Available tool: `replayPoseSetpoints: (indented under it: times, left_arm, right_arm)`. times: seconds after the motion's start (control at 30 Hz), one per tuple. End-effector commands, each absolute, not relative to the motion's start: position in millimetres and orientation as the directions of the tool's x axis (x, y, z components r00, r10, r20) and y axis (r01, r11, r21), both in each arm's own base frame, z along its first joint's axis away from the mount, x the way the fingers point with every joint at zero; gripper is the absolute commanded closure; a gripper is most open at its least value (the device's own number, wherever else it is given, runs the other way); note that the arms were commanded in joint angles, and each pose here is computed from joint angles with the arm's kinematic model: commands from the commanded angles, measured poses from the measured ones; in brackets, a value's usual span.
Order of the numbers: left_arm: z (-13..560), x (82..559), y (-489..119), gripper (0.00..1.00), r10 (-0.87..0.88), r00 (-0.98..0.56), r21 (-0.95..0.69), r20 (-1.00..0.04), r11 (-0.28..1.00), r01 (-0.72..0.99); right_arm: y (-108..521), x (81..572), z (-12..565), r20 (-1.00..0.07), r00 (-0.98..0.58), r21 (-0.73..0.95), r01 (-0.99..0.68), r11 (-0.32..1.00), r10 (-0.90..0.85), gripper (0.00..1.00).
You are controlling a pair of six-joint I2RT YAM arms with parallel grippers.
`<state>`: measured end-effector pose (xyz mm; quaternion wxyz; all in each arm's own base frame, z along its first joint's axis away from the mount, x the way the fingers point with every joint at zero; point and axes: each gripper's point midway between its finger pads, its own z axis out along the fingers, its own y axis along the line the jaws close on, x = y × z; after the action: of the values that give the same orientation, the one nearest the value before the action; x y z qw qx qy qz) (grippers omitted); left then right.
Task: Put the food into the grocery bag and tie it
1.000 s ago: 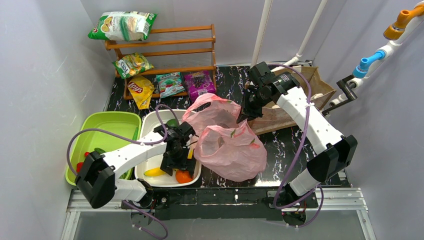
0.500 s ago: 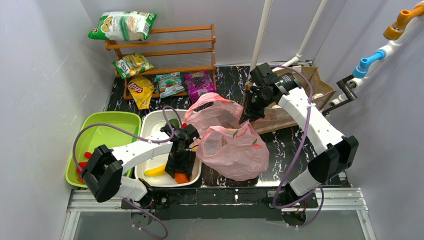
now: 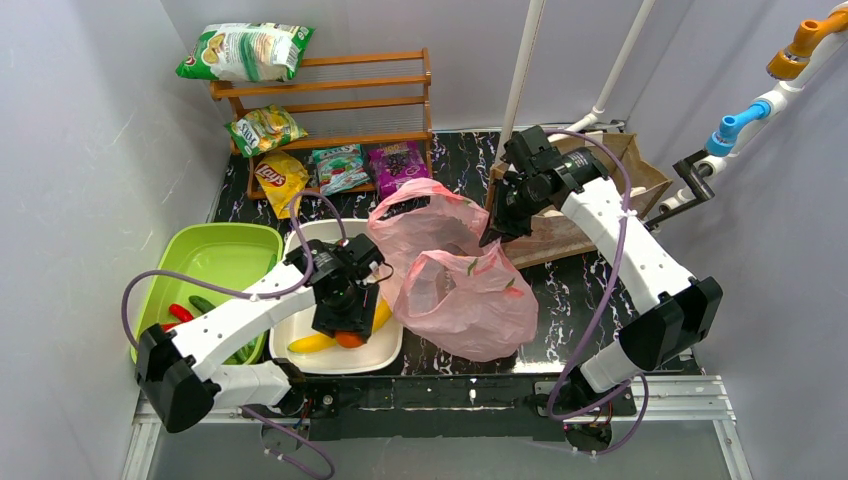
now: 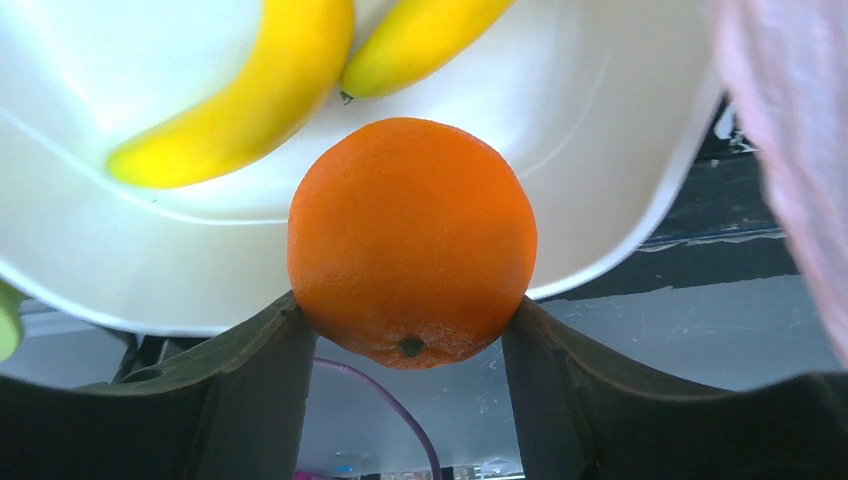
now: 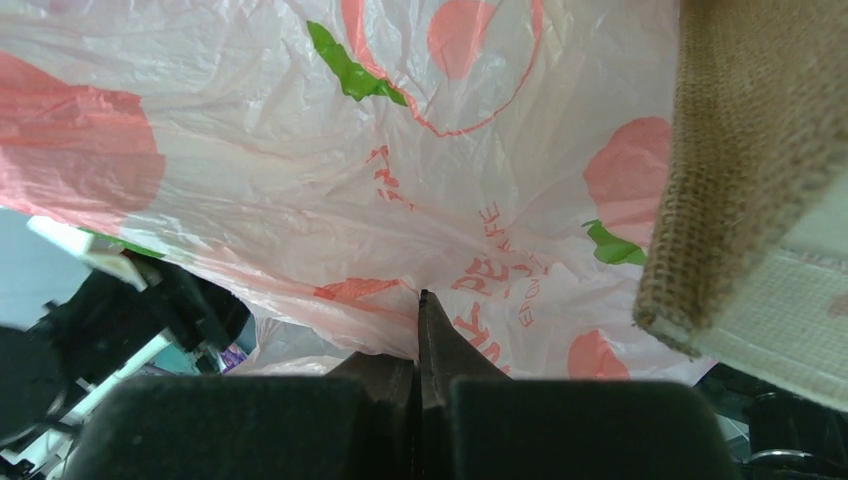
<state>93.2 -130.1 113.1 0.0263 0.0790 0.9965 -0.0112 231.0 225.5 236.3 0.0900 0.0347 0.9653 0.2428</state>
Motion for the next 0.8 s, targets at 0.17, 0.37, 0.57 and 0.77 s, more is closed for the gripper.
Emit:
replayPoseSetpoints:
  times: [0.17,0.37,0.57,0.77]
  left_arm:
    - [191,110,-100,1.00,0.098,-0.977,0.097,-0.189,0.992,0.081]
    - [247,142,-140,1.00,0.061,-0.960,-0.021,-0.273,0.997,0.070]
    - [312,198,-184,1.00,0.051,-0.904,-0.104,-0.425,0.989,0.105]
    - [327,242,-232,1.00,0.064,-0.900,-0.207,-0.430,0.964,0.168]
  right_arm:
    - [239,256,260,-0.261,-0.965,0.499,-0.117,0.859,0.021,0.99]
    - [242,254,263,-0.251,-0.968,0.506,-0.143,0.851,-0.013,0.99]
    - [244,264,279,-0.297,-0.955,0.502,-0.172,0.847,-0.018,0.99]
    - [253,262,288,-0.273,-0.962,0.562,-0.166,0.810,-0.008,0.99]
